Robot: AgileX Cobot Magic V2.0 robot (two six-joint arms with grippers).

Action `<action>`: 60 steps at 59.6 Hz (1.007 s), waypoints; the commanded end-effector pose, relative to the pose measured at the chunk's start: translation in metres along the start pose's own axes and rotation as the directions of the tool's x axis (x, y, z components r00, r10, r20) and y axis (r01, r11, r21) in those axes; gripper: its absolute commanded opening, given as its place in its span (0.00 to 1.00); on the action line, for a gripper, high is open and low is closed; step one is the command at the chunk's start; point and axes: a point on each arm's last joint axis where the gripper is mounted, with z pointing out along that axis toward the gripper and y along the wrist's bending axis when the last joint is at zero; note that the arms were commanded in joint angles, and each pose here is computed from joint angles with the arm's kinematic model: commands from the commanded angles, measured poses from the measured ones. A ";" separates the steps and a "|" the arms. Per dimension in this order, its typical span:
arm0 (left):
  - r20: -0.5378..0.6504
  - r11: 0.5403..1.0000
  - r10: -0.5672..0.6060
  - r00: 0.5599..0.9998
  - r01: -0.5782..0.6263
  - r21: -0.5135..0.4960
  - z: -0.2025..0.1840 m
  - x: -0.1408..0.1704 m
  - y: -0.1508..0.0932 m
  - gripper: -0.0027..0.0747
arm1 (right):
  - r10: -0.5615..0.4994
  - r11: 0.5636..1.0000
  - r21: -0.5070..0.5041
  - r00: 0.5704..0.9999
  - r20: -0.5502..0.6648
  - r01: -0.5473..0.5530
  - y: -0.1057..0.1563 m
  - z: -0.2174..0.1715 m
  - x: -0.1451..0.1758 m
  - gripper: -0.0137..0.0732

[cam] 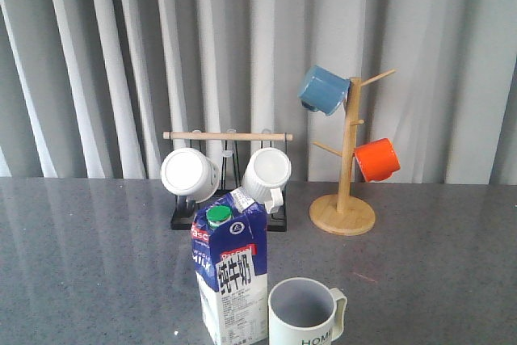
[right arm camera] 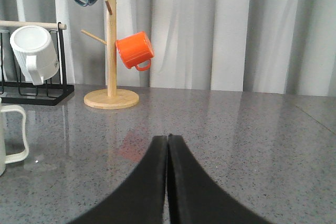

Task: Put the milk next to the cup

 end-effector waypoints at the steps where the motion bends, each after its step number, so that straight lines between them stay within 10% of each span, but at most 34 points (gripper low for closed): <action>1: 0.113 1.000 -0.007 0.994 0.006 0.006 -0.002 -0.016 -0.001 0.03 | -0.027 1.000 -0.004 0.996 0.080 0.028 0.001 -0.001 -0.004 0.15; 60: 0.113 1.000 -0.007 0.994 0.006 0.006 -0.002 -0.016 -0.001 0.03 | -0.041 0.999 -0.003 0.996 0.078 0.041 0.001 -0.001 -0.004 0.15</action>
